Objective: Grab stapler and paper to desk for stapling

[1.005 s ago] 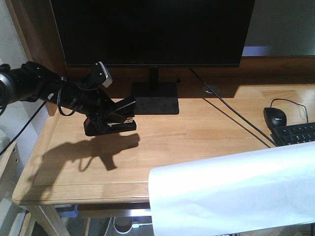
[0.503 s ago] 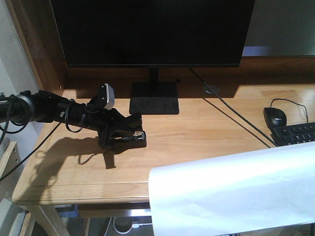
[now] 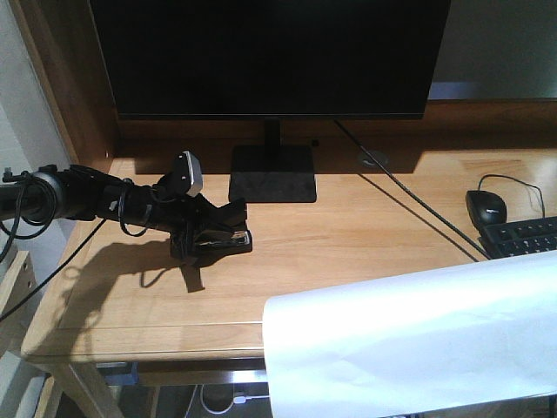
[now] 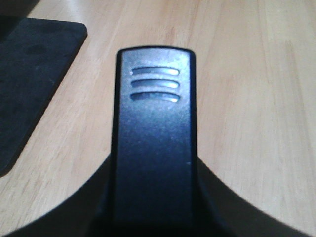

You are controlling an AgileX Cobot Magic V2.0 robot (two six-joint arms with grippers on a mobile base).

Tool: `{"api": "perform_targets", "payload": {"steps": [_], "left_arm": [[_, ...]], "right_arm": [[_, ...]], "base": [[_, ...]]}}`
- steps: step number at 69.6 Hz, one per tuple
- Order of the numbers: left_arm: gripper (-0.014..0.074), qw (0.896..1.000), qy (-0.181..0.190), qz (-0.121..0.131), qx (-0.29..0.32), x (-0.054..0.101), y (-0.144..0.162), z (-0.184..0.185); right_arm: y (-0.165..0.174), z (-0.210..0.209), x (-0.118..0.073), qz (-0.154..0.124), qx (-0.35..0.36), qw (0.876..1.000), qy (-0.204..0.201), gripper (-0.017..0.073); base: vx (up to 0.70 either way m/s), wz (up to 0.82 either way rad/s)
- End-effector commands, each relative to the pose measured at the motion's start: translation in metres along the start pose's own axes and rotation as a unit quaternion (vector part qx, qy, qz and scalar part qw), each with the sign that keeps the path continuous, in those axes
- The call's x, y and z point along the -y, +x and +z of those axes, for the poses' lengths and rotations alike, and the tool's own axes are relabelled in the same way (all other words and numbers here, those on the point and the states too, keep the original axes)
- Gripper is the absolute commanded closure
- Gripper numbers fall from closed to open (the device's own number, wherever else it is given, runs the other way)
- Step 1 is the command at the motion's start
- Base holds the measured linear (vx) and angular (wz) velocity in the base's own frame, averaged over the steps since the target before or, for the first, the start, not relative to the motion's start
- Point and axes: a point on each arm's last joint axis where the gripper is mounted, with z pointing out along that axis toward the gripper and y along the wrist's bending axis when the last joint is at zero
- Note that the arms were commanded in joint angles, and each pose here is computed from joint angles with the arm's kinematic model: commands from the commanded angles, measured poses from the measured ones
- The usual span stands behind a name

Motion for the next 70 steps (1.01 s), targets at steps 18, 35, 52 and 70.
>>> {"api": "perform_targets", "payload": {"steps": [18,35,52,70], "left_arm": [[0.0385,0.998,-0.005,0.055,0.015,-0.004,-0.035,-0.019],[0.0205,0.999,-0.009,0.043,0.019,-0.004,-0.042,-0.023],[0.0140,0.999,-0.024,0.009,0.035,-0.004,-0.066,-0.038],[0.0155,0.998,-0.030,0.001,0.048,-0.001,-0.089,-0.054]], "right_arm": [[-0.001,0.000,-0.003,-0.004,0.006,1.000,-0.023,0.0565],[-0.001,0.000,-0.003,-0.004,0.006,1.000,-0.023,0.0565],[-0.001,0.000,-0.003,-0.004,0.006,1.000,-0.023,0.0565],[-0.001,0.000,-0.003,-0.004,0.006,1.000,-0.023,0.0565]], "base": [[0.00,0.00],[0.00,0.00],[0.00,0.00],[0.00,0.00]]}}
